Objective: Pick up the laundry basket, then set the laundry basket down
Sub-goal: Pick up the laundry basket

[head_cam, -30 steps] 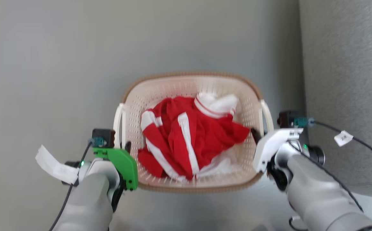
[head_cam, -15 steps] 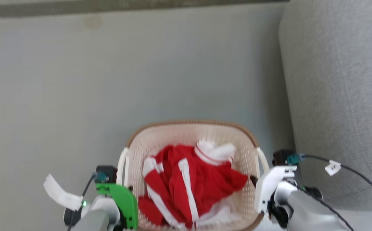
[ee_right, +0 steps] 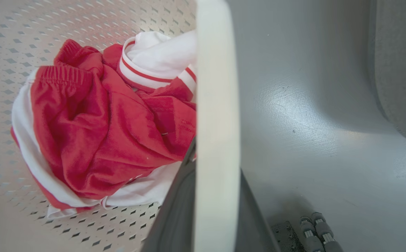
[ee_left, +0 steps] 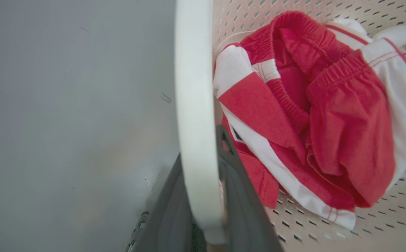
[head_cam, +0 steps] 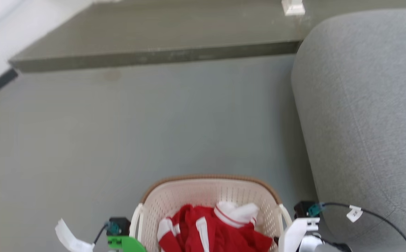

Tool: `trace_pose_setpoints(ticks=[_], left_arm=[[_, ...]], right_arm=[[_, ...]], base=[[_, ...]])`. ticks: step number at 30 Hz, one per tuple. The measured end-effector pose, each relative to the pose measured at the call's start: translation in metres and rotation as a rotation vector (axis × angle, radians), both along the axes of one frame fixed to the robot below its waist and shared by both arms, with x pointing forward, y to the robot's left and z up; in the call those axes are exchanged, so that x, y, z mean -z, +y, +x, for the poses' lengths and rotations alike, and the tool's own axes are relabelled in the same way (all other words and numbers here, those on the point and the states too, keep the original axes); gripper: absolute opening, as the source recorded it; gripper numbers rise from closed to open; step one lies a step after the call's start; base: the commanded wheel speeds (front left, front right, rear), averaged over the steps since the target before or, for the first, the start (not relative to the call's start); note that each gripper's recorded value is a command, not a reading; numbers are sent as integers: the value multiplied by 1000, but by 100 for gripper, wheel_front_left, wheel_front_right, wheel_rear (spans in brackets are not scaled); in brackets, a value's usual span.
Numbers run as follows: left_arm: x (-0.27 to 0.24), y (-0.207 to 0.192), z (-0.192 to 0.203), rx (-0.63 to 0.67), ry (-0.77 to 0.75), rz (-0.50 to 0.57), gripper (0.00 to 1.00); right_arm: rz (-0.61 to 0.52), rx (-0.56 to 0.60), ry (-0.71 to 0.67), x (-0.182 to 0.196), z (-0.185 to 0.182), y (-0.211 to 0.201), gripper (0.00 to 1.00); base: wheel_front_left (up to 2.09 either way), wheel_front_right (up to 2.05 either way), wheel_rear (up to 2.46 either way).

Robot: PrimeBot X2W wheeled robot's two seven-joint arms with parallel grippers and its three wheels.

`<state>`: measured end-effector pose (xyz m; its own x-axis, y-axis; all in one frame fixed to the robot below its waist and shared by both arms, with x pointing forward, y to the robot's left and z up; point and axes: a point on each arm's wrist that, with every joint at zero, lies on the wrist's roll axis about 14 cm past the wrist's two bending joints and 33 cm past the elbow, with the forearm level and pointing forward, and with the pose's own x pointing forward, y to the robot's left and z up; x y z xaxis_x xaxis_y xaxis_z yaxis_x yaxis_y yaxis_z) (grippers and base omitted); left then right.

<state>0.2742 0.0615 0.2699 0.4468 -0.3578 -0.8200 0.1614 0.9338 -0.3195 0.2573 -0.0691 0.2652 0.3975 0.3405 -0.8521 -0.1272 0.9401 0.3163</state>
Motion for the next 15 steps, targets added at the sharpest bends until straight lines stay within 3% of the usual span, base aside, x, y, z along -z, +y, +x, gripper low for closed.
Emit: trace_pose_setpoints(ticks=[7, 15], left_arm=[[-8, 0, -17, 15, -23, 2, 0], [-21, -1, -11, 26, -80, -1, 0]], right_arm=[[-7, -13, -18, -8, -19, 1, 0], [-8, -9, -70, -20, -14, 3, 0]], base=[[0, 0, 0], [0, 0, 0]])
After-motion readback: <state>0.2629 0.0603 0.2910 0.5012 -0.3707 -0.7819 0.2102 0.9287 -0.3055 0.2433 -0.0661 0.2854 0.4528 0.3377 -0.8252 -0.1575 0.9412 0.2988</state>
